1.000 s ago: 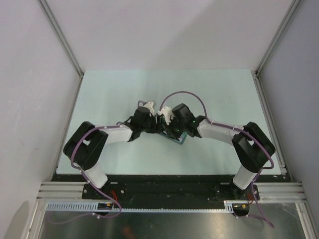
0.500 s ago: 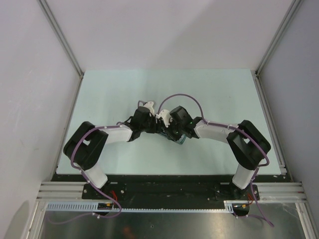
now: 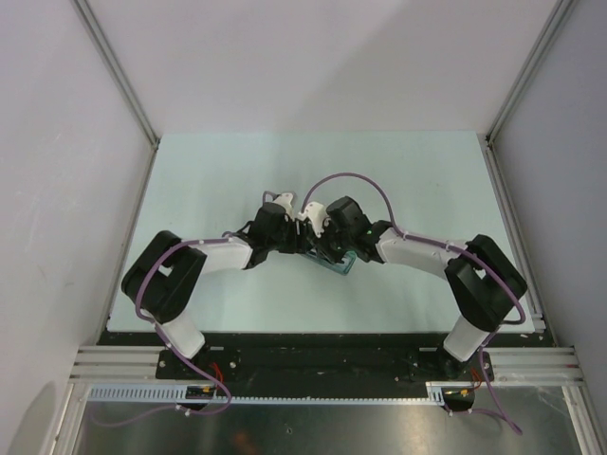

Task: Organize the sunglasses
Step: Adjust the sunglasses in the sunglasses case.

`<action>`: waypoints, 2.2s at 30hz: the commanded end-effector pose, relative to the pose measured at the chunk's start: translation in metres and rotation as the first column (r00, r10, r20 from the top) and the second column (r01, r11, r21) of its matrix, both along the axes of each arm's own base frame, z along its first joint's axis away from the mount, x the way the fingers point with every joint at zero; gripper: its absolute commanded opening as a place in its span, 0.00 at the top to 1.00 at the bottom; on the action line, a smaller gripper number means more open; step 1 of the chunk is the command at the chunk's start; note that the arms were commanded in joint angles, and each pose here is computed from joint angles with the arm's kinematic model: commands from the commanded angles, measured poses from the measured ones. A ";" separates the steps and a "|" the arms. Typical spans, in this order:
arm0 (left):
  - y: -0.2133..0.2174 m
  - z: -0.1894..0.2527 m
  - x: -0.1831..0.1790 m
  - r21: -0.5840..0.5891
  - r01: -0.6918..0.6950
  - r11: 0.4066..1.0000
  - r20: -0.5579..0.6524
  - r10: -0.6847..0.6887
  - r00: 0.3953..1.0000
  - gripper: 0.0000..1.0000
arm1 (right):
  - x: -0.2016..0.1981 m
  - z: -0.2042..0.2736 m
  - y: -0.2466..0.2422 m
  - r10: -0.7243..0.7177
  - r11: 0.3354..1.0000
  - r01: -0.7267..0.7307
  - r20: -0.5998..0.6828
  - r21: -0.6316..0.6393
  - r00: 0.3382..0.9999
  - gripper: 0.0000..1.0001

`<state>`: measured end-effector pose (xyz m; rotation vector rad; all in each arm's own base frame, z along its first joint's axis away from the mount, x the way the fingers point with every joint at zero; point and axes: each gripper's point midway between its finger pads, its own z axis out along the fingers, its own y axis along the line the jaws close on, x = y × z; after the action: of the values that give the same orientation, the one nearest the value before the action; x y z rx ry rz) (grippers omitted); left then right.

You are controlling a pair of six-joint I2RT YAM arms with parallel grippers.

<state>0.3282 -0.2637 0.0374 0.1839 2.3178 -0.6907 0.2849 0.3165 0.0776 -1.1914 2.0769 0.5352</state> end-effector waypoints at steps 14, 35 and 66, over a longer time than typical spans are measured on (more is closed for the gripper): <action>-0.005 0.007 0.004 -0.009 0.004 1.000 0.016 -0.004 1.000 0.33 | 0.019 -0.019 0.001 -0.003 0.996 0.006 0.032 -0.085 0.999 0.72; 0.011 0.071 0.012 -0.058 -0.069 0.996 0.154 0.077 0.985 0.13 | 0.013 0.007 -0.003 0.073 0.997 -0.073 -0.022 0.023 0.997 1.00; 0.079 0.076 0.006 -0.042 -0.240 0.970 0.173 0.244 0.954 0.06 | 0.012 -0.017 -0.006 0.062 0.998 -0.055 -0.174 0.040 0.983 1.00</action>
<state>0.3331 -0.1839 0.1024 -0.0441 2.1500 -0.5236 0.2864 0.3080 0.0577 -1.2524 2.1660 0.7416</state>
